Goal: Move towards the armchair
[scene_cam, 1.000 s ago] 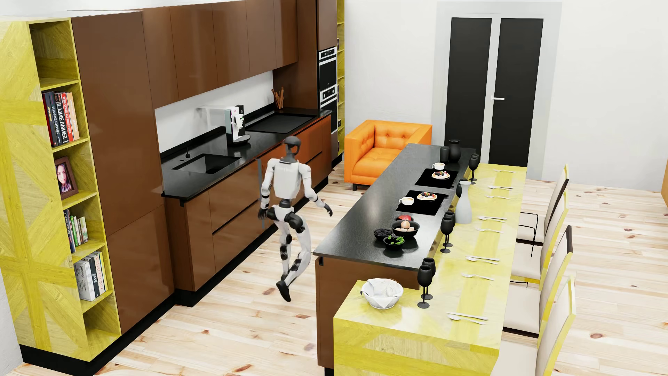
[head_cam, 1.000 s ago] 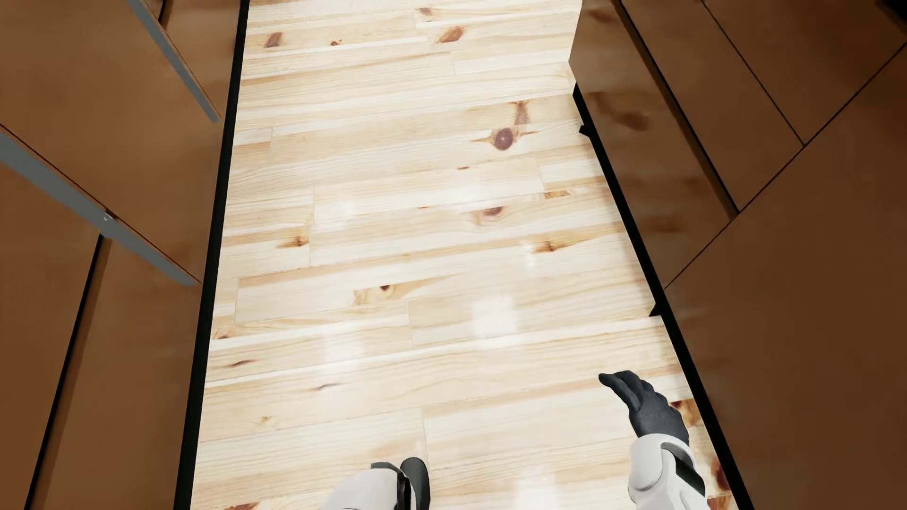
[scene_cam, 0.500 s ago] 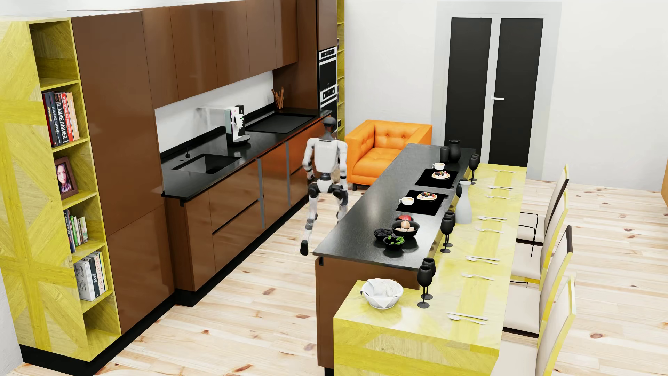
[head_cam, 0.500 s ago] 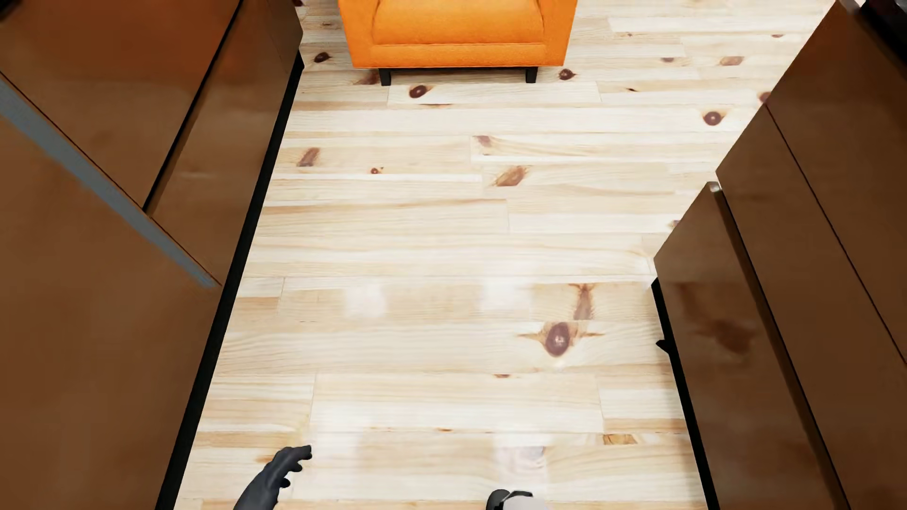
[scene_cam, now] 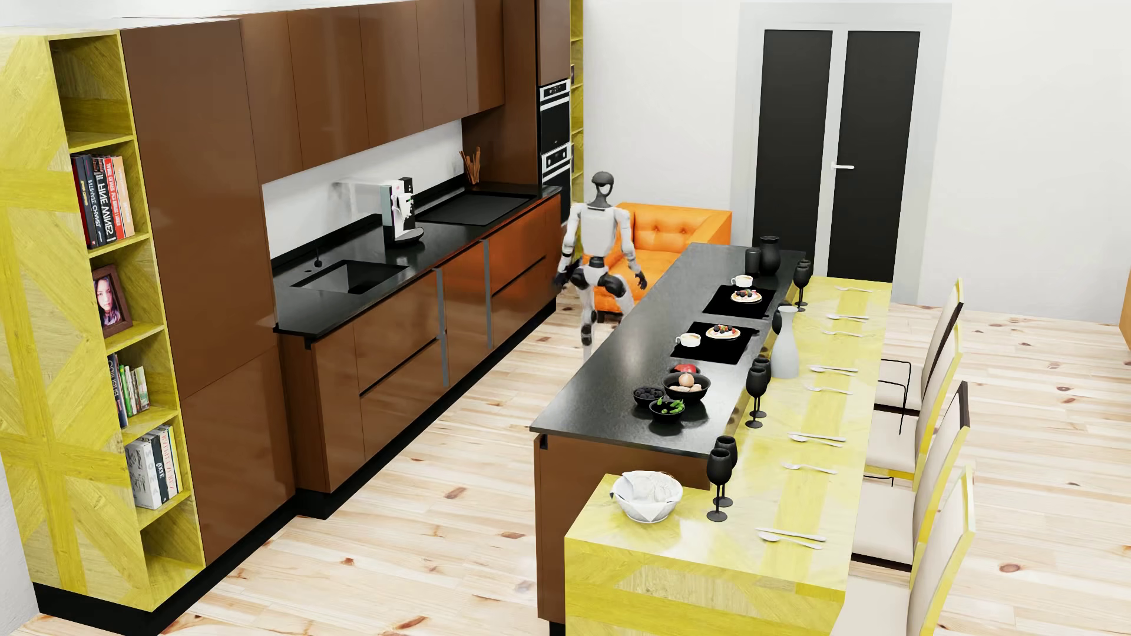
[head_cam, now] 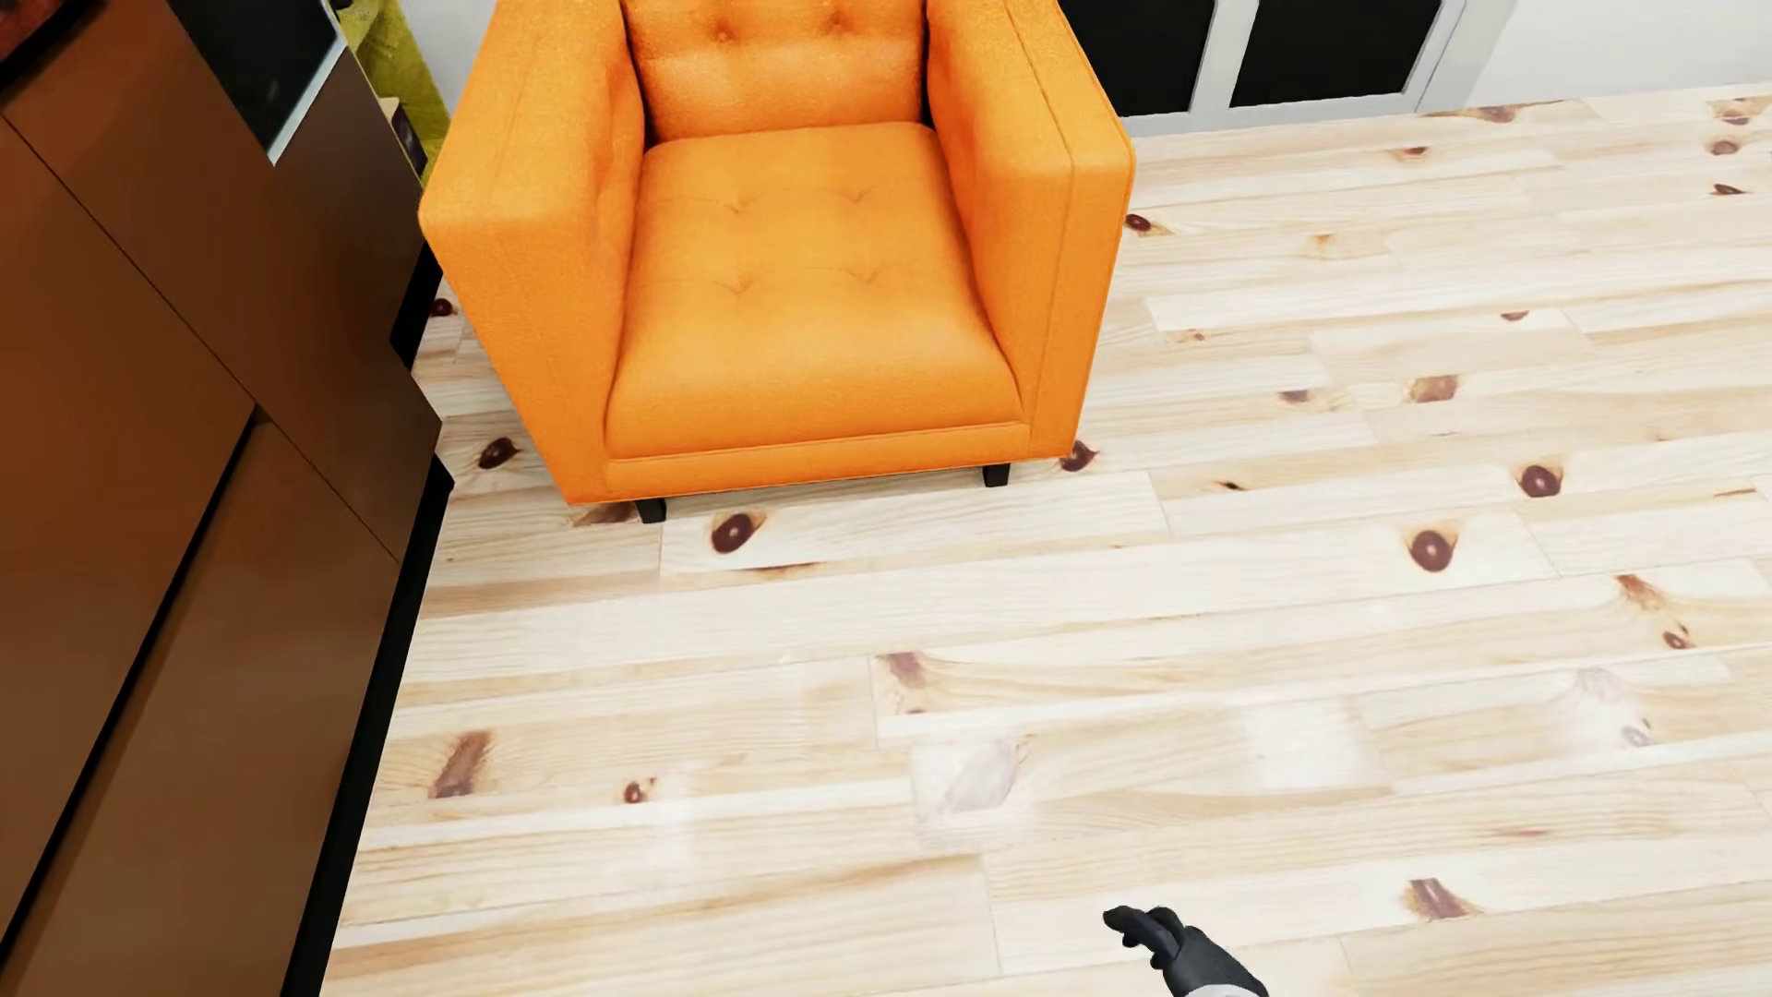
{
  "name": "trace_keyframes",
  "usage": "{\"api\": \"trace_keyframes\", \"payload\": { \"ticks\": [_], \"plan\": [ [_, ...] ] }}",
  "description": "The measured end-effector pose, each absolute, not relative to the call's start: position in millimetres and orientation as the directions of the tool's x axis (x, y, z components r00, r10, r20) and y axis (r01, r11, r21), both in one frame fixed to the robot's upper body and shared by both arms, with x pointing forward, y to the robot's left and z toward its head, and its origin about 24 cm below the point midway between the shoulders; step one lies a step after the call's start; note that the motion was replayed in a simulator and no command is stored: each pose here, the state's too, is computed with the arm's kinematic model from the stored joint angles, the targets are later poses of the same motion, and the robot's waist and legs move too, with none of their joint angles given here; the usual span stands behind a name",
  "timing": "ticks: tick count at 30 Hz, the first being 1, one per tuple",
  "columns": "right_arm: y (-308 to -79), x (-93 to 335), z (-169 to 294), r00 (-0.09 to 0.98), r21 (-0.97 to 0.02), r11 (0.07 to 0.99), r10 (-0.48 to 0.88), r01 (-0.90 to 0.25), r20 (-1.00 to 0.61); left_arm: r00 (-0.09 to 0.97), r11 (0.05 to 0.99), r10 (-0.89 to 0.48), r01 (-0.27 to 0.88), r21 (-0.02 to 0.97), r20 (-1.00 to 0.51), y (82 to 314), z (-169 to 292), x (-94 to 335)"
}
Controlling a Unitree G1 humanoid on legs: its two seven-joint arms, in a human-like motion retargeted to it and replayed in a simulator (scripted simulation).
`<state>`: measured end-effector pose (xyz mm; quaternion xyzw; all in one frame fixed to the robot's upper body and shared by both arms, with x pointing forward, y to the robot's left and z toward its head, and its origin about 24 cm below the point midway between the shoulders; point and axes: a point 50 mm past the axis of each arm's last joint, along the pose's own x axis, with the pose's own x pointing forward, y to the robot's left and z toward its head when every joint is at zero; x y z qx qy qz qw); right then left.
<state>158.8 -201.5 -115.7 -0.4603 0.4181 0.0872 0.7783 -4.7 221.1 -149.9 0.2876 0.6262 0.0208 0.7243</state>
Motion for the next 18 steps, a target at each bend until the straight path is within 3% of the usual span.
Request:
{"api": "trace_keyframes", "payload": {
  "ticks": [1, 3, 4, 6, 7, 8, 10, 11, 12, 13, 14, 15, 18],
  "plan": [
    [-204, 131, -131, 0.506, -0.539, 0.513, -0.219, -0.668, -0.835, 0.383, 0.796, 0.376, 0.332, 0.506, -0.844, 218, -143, 33],
    [-212, 74, -144, 0.312, -0.363, 0.445, -0.187, -0.819, -0.932, 0.664, 0.771, 0.253, 0.301, 0.561, -0.703, 205, -120, 101],
    [-216, 48, -143, 0.273, -0.329, 0.461, -0.185, -0.824, -0.944, 0.772, 0.766, 0.155, 0.301, 0.569, -0.617, 197, -103, 131],
    [-213, 0, -132, 0.238, -0.294, 0.668, -0.177, -0.683, -0.955, 0.91, 0.731, -0.043, 0.311, 0.607, -0.413, 183, -57, 179],
    [-207, -7, -133, 0.222, -0.282, 0.739, -0.182, -0.612, -0.958, 0.953, 0.728, -0.06, 0.246, 0.64, -0.297, 186, -33, 192],
    [-208, 0, -139, 0.199, -0.296, 0.704, -0.22, -0.645, -0.955, 0.979, 0.758, 0.043, 0.1, 0.644, -0.202, 195, -21, 194],
    [-214, 53, -151, 0.218, -0.339, 0.435, -0.305, -0.834, -0.927, 0.892, 0.756, 0.412, -0.22, 0.617, -0.188, 207, -42, 174],
    [-207, 98, -145, 0.318, -0.424, 0.418, -0.302, -0.804, -0.899, 0.86, 0.75, 0.438, -0.189, 0.634, -0.262, 201, -60, 173],
    [-195, 143, -131, 0.473, -0.544, 0.523, -0.276, -0.657, -0.837, 0.866, 0.755, 0.329, -0.003, 0.655, -0.376, 193, -77, 173],
    [-185, 180, -112, 0.635, -0.611, 0.648, -0.245, -0.455, -0.733, 0.839, 0.706, 0.187, 0.247, 0.663, -0.512, 186, -95, 166],
    [-173, 210, -91, 0.766, -0.629, 0.715, -0.208, -0.305, -0.608, 0.766, 0.625, 0.107, 0.444, 0.642, -0.634, 188, -109, 158],
    [-164, 235, -68, 0.863, -0.662, 0.711, -0.158, -0.237, -0.479, 0.689, 0.587, 0.091, 0.546, 0.598, -0.719, 191, -118, 152],
    [-142, 288, 11, 0.991, -0.805, 0.578, 0.046, -0.131, -0.128, 0.602, 0.573, 0.132, 0.602, 0.556, -0.788, 207, -125, 143]
  ]
}}
